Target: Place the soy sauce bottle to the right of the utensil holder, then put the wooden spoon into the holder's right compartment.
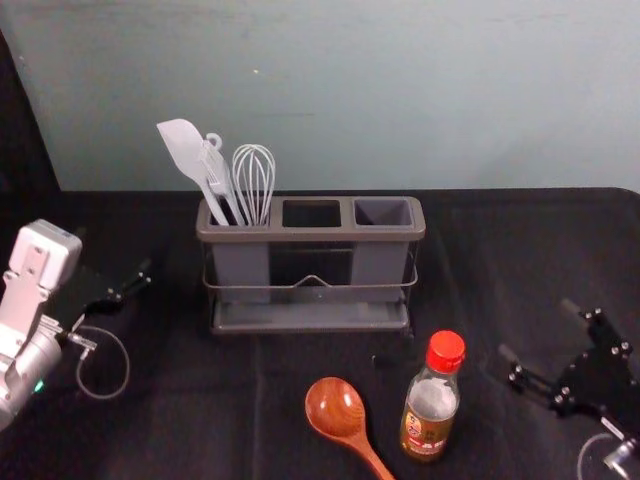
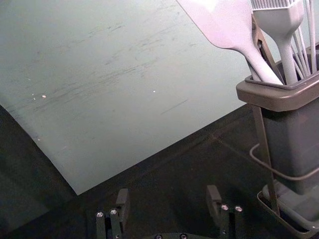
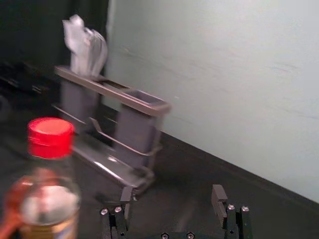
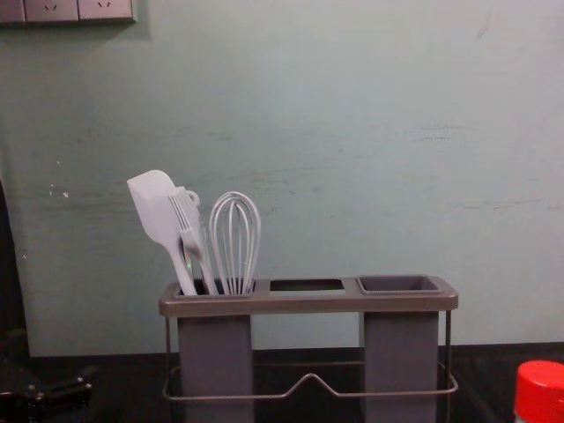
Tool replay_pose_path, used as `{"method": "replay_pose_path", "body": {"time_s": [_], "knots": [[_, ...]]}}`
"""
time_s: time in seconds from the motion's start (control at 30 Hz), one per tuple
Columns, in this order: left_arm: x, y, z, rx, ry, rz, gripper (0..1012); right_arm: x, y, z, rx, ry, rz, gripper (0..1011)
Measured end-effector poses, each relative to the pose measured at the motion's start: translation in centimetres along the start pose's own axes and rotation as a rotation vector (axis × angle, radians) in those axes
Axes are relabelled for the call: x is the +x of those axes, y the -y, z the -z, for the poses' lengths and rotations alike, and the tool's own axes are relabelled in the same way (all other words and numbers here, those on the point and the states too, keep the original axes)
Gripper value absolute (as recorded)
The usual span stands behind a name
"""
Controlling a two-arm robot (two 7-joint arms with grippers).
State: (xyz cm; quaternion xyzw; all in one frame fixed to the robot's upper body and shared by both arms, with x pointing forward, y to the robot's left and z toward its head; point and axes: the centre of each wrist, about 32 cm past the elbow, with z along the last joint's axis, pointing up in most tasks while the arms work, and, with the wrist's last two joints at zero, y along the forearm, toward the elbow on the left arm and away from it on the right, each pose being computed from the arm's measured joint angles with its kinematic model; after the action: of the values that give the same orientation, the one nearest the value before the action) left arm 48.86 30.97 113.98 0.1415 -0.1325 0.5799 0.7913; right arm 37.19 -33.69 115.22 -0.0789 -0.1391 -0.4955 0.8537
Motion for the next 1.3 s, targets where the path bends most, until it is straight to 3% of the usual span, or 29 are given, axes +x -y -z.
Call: {"method": "replay_pose_path", "body": {"time_s": [0.23,0.57,1.3], "knots": [[0.0,0.0,0.0,0.0,0.0,0.0,1012,0.6,1.6,-0.3,0.074,-0.114,-0.158,1002],[0.0,0.0,0.0,0.0,0.0,0.0,1011,0.1,1.7,-0.7,0.122,-0.193,-0.294,1002],[0.0,0.0,0.0,0.0,0.0,0.0,1011,-1.9,-3.2,-1.7,0.101,-0.201,-0.342,1002]]}}
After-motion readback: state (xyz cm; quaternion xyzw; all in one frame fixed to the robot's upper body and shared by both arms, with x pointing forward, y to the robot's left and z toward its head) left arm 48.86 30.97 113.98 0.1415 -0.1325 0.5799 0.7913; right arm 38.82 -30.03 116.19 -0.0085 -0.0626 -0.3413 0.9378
